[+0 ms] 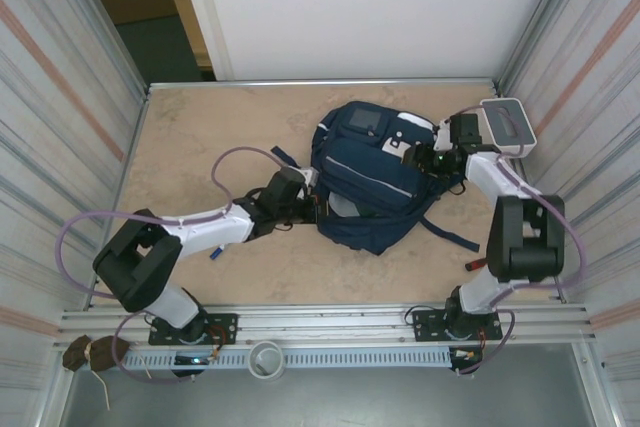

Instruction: Pack the student bag

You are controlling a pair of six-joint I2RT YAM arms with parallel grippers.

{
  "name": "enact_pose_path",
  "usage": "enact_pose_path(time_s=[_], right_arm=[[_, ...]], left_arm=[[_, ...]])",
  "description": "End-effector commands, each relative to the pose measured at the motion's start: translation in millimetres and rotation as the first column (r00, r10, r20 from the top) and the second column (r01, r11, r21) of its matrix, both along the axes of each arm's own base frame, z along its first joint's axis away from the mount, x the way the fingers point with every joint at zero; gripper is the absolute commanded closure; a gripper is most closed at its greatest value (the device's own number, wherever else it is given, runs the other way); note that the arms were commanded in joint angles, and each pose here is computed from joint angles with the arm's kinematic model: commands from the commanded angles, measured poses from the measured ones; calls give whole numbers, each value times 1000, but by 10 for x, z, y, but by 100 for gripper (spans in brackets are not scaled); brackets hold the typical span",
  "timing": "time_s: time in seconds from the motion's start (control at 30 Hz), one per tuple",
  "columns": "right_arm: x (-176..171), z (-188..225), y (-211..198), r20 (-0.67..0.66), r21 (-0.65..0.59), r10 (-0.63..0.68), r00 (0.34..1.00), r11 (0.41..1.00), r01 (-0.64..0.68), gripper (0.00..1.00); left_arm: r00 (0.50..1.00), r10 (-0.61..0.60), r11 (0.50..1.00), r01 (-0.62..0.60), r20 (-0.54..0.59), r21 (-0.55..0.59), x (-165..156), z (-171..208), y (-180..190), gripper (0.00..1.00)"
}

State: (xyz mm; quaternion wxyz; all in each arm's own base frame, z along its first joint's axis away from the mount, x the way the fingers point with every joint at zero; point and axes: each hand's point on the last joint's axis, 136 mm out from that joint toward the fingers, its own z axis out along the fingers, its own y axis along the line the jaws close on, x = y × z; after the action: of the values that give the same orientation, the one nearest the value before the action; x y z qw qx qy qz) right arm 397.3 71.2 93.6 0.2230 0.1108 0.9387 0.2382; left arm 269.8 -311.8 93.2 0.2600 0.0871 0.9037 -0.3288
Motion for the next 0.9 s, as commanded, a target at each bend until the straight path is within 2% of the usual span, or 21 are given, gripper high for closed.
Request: enact_pose_path(time_s=[0.0, 0.17, 0.2, 0.23, 0.3, 0.4, 0.53, 0.67, 0.8, 0.87], right_arm=[[360, -2, 190, 35, 53, 6, 999, 999, -8, 38], [700, 65, 687, 51, 104, 126, 991, 986, -130, 39], [776, 81, 755, 57, 108, 141, 988, 983, -147, 39], [842, 97, 789, 60, 107, 148, 987, 982, -153, 39], [968, 108, 785, 53, 91, 150, 987, 984, -155, 39], [1117, 234, 585, 69, 8, 118, 991, 993, -119, 39], [1085, 596, 341, 132, -49, 84, 988, 996, -78, 39], [723, 932, 363, 185, -79, 103, 977, 993, -90, 39], [56, 1049, 616, 198, -71, 168, 966, 985, -157, 39], [-268, 1019, 675, 181, -75, 187, 965, 981, -177, 39]], left_arm=[[998, -14, 998, 18, 61, -60, -138, 225, -156, 100], [986, -132, 985, 142, 102, -99, -390, 269, -665, 100], [978, -179, 977, 190, 105, -101, -447, 274, -822, 96], [967, -230, 965, 242, 110, -105, -512, 295, -976, 93], [938, -329, 936, 339, 114, -90, -644, 326, -1247, 79], [902, -410, 907, 419, 132, -46, -767, 363, -1388, 61], [854, -492, 869, 494, 171, 31, -890, 410, -1218, 44], [782, -562, 827, 525, 269, 202, -966, 496, -792, 35], [723, -558, 813, 380, 407, 441, -704, 664, -229, 23], [698, -541, 816, 302, 468, 493, -501, 772, 18, 21]])
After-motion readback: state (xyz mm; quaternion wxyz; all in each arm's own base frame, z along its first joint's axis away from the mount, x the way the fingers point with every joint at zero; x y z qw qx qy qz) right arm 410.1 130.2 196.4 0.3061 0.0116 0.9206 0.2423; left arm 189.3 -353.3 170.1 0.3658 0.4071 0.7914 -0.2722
